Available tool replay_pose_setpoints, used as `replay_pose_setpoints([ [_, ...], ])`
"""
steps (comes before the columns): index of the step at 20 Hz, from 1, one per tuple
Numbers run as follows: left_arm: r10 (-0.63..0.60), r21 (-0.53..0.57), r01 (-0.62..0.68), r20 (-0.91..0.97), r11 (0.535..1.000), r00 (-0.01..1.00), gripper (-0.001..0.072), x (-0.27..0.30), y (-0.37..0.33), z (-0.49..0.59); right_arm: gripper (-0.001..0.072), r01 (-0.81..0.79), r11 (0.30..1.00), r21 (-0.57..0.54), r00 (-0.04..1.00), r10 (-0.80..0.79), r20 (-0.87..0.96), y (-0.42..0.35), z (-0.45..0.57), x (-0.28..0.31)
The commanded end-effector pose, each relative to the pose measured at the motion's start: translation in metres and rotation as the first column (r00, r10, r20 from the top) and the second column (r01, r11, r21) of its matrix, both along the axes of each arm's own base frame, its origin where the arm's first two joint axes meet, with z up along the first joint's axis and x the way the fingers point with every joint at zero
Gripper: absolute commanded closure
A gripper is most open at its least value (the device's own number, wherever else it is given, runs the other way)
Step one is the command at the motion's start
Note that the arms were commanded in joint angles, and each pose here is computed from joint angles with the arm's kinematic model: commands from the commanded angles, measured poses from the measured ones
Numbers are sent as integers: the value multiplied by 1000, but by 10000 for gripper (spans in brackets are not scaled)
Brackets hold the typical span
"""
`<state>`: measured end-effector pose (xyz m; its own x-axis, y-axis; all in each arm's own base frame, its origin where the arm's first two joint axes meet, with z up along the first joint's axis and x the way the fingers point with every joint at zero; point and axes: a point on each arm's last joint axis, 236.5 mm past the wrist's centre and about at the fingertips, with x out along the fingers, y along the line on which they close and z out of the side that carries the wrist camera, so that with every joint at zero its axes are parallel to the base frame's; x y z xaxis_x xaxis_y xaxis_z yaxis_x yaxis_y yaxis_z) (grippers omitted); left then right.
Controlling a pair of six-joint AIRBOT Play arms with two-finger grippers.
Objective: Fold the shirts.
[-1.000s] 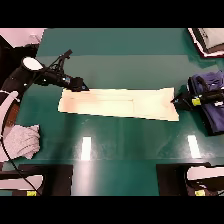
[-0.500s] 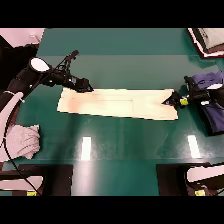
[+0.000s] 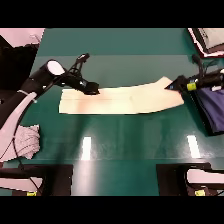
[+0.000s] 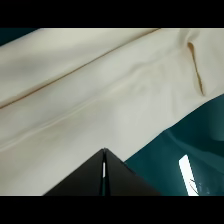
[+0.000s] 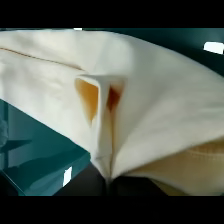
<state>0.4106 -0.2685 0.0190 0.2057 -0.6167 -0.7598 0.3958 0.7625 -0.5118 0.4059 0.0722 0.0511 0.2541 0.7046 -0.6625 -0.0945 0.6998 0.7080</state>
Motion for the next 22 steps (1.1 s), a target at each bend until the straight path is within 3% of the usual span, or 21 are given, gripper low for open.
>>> replay_pose_setpoints([
  [1, -46, -31, 46, -10, 998, 999, 686, 10, -41, -10, 702, -63, 998, -3, 995, 63, 83, 33, 76, -1],
  [10, -117, -81, 110, -77, 991, 990, 686, 25, -111, -55, 702, -306, 952, -13, 916, 298, 269, 167, 168, -6],
  [16, -106, -70, 101, -82, 992, 991, 686, 29, -108, -66, 703, -444, 896, -5, 869, 431, 243, 237, 150, -8],
  [22, -110, -43, 105, -120, 994, 987, 687, 38, -48, -47, 703, -450, 893, 11, 878, 440, 187, 252, 119, -10],
])
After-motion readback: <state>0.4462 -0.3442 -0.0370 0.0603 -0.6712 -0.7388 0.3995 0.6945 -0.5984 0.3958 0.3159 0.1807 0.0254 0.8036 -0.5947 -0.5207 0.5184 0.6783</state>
